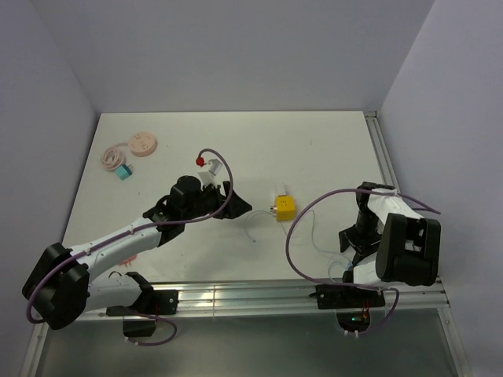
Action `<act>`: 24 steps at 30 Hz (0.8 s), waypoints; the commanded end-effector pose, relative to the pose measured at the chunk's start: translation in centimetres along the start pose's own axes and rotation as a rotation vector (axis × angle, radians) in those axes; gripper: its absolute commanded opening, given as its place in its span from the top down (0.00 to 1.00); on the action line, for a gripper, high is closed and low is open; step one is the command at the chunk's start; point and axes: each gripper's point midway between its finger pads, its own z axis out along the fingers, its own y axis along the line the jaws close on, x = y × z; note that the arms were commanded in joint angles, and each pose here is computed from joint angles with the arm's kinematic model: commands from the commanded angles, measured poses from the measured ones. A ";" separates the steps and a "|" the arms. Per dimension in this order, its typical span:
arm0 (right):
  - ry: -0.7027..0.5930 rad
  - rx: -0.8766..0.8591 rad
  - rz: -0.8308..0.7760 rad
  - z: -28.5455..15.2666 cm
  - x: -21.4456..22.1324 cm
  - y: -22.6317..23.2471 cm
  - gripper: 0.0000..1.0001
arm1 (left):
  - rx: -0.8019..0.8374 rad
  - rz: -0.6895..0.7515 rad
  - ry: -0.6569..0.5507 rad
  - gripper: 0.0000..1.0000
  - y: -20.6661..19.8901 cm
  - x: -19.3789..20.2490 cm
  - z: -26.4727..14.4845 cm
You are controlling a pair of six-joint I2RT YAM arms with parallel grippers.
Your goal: Insert the plug
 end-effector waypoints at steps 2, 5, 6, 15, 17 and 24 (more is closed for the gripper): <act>-0.032 -0.043 0.051 0.4 -0.9 2.3 0.38 | 0.005 0.036 -0.056 0.29 -1.0 -2.1 0.1; -0.093 -0.032 0.032 0.2 -1.8 3.1 0.41 | 0.007 0.033 -0.052 0.30 -1.1 -2.1 0.2; -0.097 -0.021 0.016 0.4 -1.9 3.4 0.41 | 0.003 0.032 -0.051 0.29 -1.0 -2.1 0.3; -0.119 -0.085 -0.110 -1.0 -3.3 10.1 0.43 | -0.033 0.027 -0.045 0.29 -0.2 -1.9 0.6; -0.146 -0.125 -0.139 -2.5 -3.9 12.1 0.43 | -0.028 0.021 -0.039 0.29 -0.2 -1.7 0.7; -0.293 -0.165 -0.185 -7.9 -6.5 14.2 0.42 | -0.043 0.026 -0.042 0.29 0.1 -1.8 0.6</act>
